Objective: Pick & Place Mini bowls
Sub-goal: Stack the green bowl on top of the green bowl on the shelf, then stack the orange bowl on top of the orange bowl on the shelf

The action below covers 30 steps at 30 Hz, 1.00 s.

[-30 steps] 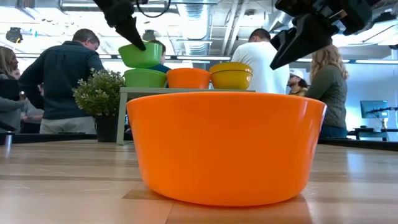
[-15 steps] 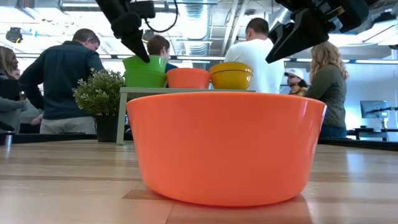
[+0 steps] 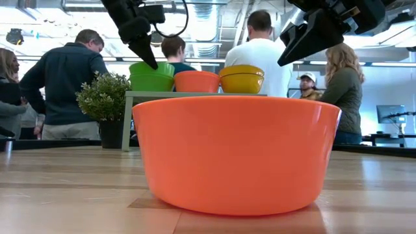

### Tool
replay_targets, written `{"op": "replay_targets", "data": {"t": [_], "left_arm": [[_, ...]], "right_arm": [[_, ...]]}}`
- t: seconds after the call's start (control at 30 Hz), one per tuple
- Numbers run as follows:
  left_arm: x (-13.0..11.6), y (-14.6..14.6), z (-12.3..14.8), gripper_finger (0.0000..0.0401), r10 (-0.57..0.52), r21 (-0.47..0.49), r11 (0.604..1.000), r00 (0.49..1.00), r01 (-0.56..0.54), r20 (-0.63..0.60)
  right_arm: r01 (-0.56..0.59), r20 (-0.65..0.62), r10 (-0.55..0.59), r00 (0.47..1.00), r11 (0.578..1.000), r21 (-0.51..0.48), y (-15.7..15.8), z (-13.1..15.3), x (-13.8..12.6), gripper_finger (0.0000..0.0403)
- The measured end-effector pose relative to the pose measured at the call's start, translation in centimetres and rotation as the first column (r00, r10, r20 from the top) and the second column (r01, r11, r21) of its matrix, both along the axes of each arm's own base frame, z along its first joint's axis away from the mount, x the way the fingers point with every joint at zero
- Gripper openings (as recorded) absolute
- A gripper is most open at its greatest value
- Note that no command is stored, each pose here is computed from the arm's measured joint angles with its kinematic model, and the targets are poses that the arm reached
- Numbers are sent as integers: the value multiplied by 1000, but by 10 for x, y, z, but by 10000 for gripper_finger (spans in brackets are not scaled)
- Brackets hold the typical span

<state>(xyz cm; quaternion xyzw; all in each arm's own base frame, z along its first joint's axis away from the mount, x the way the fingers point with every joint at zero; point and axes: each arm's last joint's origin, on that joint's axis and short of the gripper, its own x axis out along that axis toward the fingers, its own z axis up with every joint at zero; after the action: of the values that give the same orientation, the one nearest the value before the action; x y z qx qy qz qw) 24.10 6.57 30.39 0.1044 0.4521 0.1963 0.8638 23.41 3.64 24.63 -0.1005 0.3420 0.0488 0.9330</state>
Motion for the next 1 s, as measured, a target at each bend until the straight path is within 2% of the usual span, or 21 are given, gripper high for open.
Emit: {"op": "replay_targets", "data": {"t": [0.17, 0.33, 0.53, 0.7, 1.0], "left_arm": [[0, 0, 0, 41, 0, 1, 1000, 1000, 0, 2], [0, 0, 0, 76, 2, 3, 1000, 1000, -2, 3], [3, -3, 4, 113, 4, 44, 999, 999, -6, 43], [5, -19, 18, 126, -61, 58, 997, 992, 55, 109], [8, -67, 9, 122, -187, 3, 982, 975, 188, 120]], "right_arm": [[0, 0, 0, 1000, 1000, 0, 0, 0, 0, 119], [0, -1, 0, 1000, 1000, 0, 0, 0, 0, 119], [0, -2, 0, 1000, 1000, 0, 0, 0, 0, 119], [1, -1, -1, 1000, 1000, 0, 0, 0, 0, 119], [7, 26, -7, 1000, 1000, 5, -1, 1, 4, 119]]}}
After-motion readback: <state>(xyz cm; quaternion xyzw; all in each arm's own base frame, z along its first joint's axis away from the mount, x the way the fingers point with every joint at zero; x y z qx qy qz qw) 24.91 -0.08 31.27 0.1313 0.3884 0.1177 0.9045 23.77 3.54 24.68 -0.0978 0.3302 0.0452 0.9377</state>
